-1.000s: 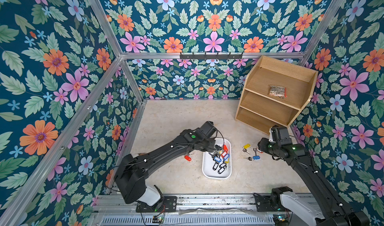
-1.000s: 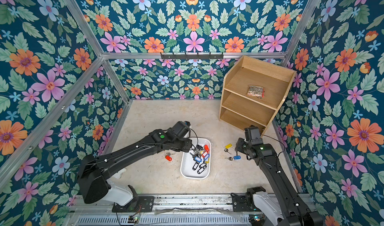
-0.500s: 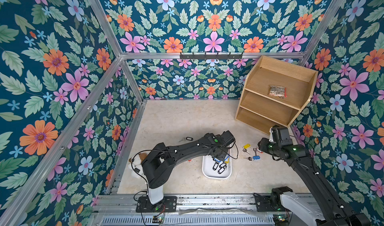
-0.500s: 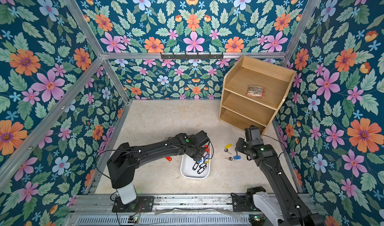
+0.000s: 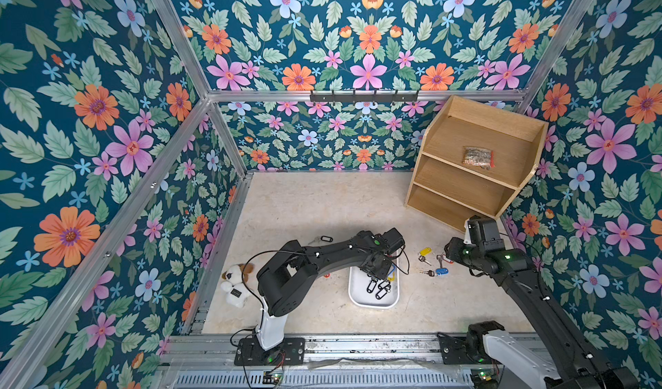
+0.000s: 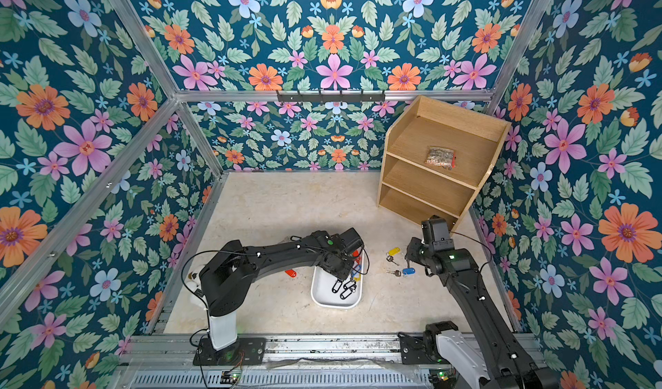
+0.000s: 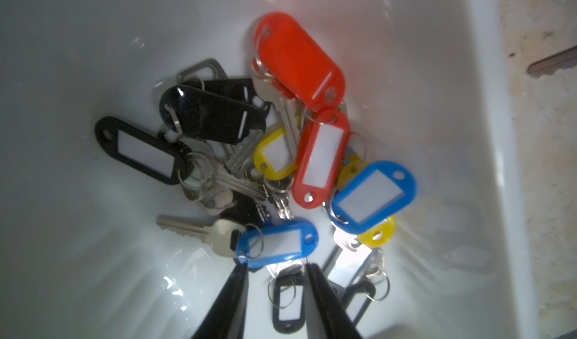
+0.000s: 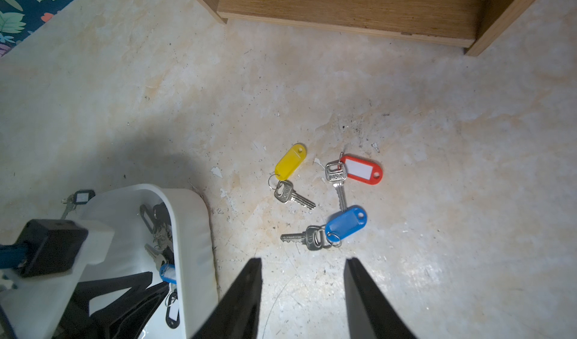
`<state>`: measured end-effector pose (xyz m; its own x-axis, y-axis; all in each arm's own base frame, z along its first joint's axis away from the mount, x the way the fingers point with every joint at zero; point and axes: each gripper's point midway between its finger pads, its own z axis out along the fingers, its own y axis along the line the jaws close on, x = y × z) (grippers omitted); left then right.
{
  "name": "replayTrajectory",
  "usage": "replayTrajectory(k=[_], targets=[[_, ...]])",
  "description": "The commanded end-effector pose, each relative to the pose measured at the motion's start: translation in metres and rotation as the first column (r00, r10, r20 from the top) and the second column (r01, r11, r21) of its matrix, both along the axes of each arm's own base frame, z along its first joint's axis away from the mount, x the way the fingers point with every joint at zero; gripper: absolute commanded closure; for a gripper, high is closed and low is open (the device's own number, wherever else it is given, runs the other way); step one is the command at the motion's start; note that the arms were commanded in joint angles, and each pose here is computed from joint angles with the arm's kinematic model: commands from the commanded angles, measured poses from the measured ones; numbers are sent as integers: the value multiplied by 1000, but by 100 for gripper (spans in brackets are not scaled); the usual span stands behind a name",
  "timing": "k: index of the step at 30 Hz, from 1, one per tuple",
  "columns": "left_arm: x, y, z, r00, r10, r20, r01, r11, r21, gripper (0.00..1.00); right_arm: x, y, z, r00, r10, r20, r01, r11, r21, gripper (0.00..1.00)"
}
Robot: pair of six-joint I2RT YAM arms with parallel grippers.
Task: Take the keys out of the storage box
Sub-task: Pick up the key from the storage box.
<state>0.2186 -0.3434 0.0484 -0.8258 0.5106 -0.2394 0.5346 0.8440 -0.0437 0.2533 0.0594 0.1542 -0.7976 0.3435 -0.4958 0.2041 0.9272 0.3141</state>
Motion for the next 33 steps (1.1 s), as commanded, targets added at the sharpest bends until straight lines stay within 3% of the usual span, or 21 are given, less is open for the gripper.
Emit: replayTrajectory(k=[1,19,33], targets=[[6,3,0,1000,21,10,-21,1000,4,63,2,0,1,1000,0,12,0,1000,-2,53],[14,3,-13,1000,22,-4,-22,999,27,60,1,0,0,1000,2,6,-2,1000,-3,54],[21,10,-20,999,43,-9,-43,999,29,79,1,0,0,1000,3,6,-3,1000,-4,57]])
